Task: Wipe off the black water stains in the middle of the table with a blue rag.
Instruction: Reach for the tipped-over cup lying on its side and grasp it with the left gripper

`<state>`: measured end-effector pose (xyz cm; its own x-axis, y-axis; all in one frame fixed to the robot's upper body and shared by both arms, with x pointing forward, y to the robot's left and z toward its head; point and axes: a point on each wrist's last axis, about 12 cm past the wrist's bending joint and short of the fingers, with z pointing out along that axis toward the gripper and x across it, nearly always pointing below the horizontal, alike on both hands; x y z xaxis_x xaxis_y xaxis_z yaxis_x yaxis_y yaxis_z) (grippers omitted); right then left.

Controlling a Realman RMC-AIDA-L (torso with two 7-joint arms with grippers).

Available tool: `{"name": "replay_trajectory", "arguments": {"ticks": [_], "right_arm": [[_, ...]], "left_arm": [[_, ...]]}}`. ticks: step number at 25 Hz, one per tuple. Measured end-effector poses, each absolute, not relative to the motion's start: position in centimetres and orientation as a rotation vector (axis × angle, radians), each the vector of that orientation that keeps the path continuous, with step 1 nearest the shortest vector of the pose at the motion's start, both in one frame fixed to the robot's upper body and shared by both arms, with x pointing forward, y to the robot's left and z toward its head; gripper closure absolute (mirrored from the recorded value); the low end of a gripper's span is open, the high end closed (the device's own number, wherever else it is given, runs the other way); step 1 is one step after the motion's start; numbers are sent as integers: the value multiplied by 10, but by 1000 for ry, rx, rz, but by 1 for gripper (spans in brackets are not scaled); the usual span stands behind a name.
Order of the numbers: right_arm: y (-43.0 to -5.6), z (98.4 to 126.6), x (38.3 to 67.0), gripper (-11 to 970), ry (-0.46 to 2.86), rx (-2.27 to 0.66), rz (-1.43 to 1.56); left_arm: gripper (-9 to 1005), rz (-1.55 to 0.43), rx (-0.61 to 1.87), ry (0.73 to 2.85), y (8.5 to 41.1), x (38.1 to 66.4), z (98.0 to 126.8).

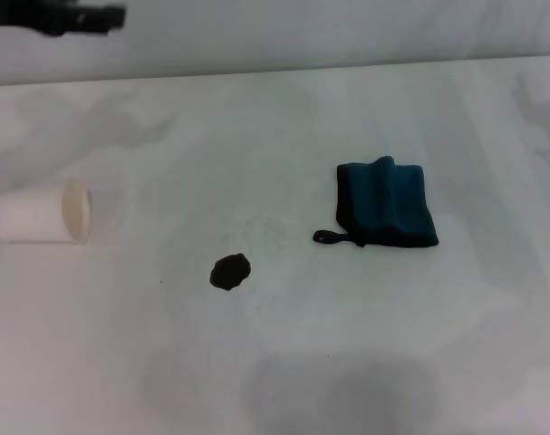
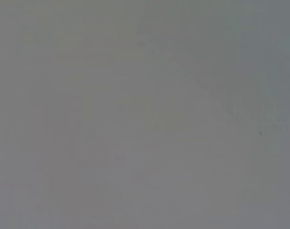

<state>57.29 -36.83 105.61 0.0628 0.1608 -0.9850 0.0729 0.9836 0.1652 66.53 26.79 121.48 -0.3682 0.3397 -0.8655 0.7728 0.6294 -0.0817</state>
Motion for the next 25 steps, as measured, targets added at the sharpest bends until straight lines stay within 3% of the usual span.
{"name": "replay_trajectory", "arguments": {"ticks": [5,11,25], "right_arm": [[-364,1060,579,166,1499,179,77],[-364,1061,580,166,1494,197,88],[-367,1060,576,166,1466,292,151]], "left_arm": [[123,-299,1169,2069,287,648,1250],[125,-179,1297,2049,291,632,1265],[124,-148,1608,2091,284,608,1223]]}}
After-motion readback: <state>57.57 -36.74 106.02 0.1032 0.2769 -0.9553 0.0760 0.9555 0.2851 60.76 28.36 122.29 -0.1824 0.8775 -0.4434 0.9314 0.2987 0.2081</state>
